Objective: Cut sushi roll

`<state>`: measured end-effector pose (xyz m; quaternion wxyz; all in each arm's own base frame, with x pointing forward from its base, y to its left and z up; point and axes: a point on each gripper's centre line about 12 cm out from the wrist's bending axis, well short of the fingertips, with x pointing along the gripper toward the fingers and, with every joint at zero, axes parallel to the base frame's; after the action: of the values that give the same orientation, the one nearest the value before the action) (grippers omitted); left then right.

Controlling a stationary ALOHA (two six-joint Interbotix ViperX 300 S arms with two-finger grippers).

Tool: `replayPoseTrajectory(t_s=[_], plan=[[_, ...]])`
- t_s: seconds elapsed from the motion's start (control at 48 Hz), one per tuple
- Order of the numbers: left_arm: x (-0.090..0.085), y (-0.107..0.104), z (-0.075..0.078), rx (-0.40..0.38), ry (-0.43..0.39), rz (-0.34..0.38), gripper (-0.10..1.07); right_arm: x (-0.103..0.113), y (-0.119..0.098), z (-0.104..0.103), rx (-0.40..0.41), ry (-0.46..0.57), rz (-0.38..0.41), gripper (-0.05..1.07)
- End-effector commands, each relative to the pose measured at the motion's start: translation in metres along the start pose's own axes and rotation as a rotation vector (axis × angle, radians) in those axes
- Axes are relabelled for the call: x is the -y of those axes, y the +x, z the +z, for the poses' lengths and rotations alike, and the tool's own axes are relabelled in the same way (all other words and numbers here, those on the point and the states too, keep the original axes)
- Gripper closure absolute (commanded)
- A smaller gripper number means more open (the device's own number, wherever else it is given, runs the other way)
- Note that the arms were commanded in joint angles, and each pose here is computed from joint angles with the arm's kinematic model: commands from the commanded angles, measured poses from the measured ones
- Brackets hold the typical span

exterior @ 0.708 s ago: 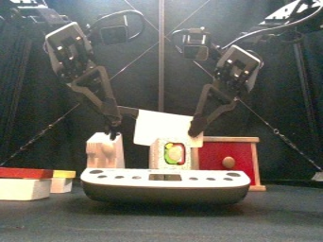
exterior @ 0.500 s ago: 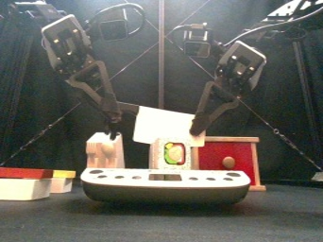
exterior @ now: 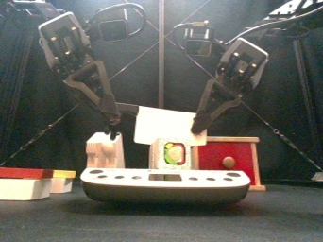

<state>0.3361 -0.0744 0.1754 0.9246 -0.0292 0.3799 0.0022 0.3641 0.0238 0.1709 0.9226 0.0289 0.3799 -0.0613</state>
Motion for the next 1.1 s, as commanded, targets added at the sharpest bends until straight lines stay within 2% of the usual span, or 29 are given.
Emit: replayPoseTrajectory(t_s=[0.0, 0.438, 1.083], plan=[[0.011, -0.006, 0.016, 0.050, 0.008, -0.037, 0.56, 0.002, -0.010, 0.013, 0.043, 0.022, 0.002, 0.83], [0.020, -0.014, 0.025, 0.083, 0.020, -0.062, 0.56, -0.007, -0.019, 0.019, 0.072, 0.010, 0.025, 0.83], [0.020, -0.002, 0.011, 0.028, 0.029, -0.043, 0.56, -0.009, -0.008, 0.006, 0.024, -0.004, 0.019, 0.83]])
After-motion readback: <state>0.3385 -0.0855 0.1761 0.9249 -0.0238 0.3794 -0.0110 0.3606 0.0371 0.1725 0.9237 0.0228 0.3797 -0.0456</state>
